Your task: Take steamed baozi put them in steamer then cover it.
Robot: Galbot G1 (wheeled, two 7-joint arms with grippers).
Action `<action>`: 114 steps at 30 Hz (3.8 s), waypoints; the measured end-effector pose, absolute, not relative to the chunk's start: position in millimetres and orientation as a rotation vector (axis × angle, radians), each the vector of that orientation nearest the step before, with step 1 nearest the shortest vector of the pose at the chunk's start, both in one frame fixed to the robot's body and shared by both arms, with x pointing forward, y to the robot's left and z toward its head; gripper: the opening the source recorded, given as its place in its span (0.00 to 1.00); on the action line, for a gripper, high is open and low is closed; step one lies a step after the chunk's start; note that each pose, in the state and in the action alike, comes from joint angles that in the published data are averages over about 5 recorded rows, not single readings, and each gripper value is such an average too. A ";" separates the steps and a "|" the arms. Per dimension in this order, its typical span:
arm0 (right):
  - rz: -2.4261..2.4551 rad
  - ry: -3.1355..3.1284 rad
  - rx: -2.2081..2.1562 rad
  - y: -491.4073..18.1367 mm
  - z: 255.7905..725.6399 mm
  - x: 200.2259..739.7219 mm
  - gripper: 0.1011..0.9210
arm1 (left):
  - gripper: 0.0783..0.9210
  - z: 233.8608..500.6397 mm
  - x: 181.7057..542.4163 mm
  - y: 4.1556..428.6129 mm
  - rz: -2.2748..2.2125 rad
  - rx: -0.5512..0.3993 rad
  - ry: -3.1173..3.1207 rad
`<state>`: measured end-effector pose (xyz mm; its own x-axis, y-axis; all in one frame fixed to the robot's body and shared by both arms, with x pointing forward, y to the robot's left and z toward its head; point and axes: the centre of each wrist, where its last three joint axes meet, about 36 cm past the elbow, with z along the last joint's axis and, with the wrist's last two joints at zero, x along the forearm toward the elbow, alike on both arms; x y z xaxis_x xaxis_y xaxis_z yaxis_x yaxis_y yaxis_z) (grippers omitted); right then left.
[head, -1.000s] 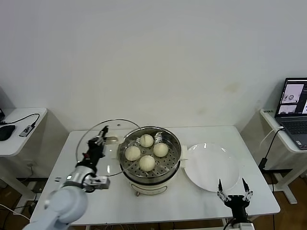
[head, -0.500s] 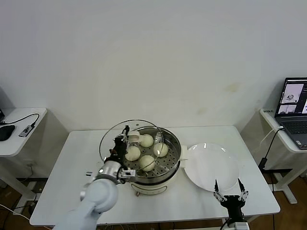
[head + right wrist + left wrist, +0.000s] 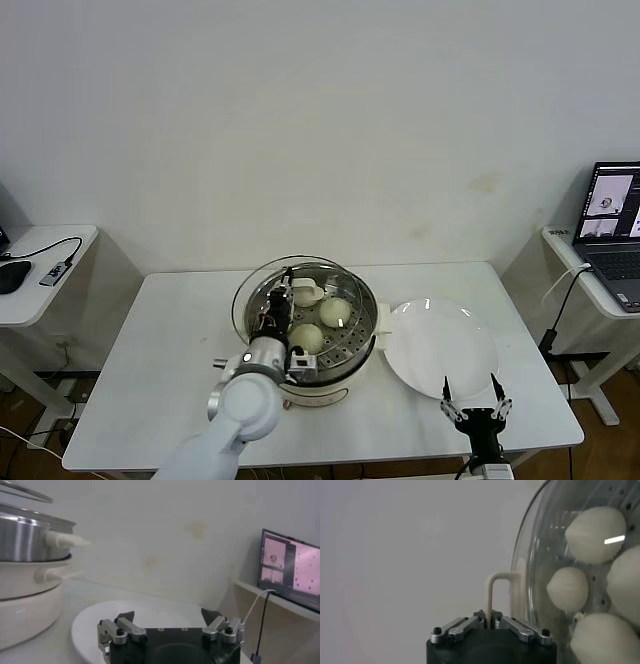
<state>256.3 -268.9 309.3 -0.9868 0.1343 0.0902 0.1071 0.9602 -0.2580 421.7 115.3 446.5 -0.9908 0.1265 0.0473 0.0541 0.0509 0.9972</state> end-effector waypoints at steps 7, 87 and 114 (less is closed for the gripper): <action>0.389 -3.003 -0.182 -268.5 306.3 256.8 0.88 | 0.08 441.0 422.4 104.0 2.132 0.210 2.223; 0.388 -3.009 -0.007 -261.0 310.9 246.0 0.88 | 0.88 418.0 281.9 228.4 0.909 0.264 3.015; 0.326 -2.985 0.147 -273.9 326.0 219.4 0.88 | 0.88 362.4 211.9 274.0 0.042 -0.006 3.458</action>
